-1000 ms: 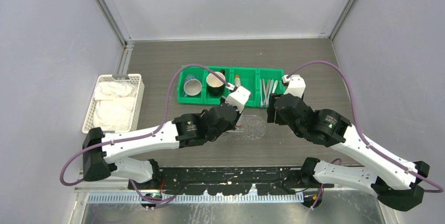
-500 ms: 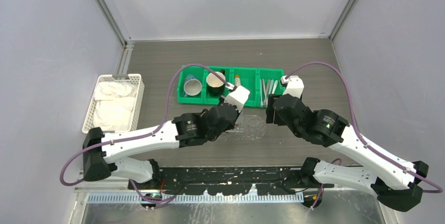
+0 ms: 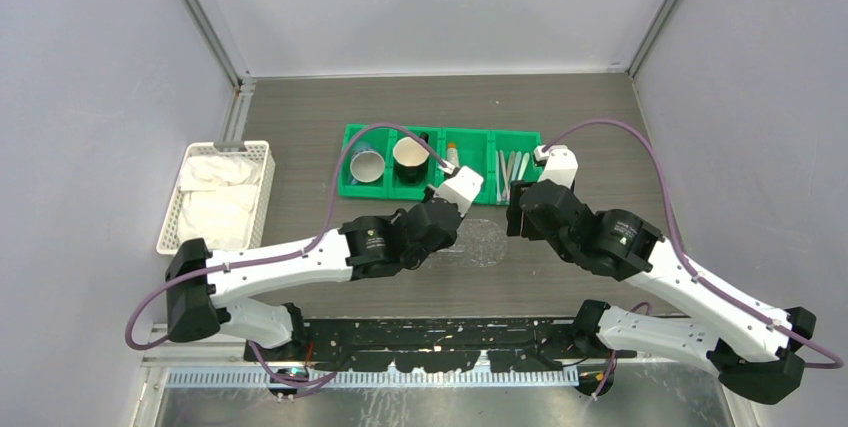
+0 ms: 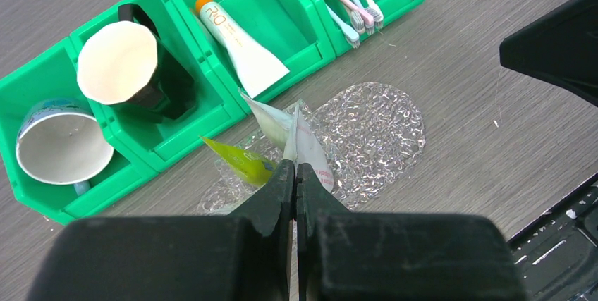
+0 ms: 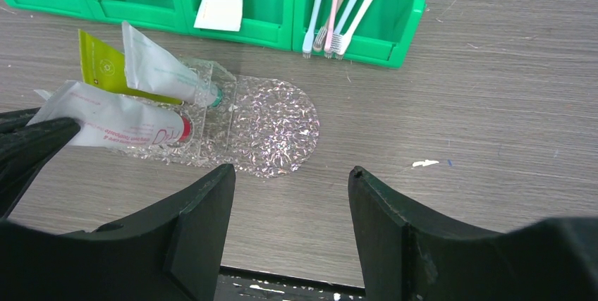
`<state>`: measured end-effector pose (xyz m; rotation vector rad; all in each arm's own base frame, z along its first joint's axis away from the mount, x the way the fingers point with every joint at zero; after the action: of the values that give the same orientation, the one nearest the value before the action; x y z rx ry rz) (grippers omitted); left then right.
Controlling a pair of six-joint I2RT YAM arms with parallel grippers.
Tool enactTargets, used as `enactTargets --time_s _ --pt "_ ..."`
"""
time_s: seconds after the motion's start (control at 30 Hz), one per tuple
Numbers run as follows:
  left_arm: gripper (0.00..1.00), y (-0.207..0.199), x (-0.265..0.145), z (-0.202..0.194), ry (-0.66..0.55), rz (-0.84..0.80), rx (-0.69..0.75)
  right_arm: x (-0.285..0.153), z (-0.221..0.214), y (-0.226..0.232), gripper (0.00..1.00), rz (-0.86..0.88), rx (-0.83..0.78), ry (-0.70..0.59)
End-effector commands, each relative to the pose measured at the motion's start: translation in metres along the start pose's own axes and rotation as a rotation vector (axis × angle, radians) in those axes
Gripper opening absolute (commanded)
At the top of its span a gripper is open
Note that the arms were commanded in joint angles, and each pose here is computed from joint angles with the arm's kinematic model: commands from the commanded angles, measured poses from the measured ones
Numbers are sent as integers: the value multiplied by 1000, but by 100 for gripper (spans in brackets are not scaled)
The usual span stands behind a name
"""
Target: Prepare toiletry sets of a toothbrush and toothpaste on the tray
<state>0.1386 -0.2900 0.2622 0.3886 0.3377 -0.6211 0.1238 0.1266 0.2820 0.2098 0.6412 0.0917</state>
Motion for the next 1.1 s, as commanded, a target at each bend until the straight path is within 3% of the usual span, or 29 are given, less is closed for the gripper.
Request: enactTargets --time_s 0.0,0.63,0.8,1.07 --pt "1 1 1 17 -83 20 -77 -1 5 2 65 23 18 -31" --pt "1 -4 6 -3 -48 26 -117 6 3 3 66 26 10 -17" --pt "16 -4 7 -8 -41 26 -118 7 2 3 66 28 10 -14" --pt "25 -3 7 -8 -49 51 -131 11 -1 3 66 26 14 -4"
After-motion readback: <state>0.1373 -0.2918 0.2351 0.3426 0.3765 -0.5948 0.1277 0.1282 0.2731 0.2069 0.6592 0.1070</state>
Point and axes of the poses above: each gripper's point midway between its finger pads, its own x axis out along the fingers, its own y axis along the line the jaws close on, z = x × y, the point moved 9 cm from there along -x, back along the fingers, and after that the axes turned 8 degrees about x, right-handed, at the moved point
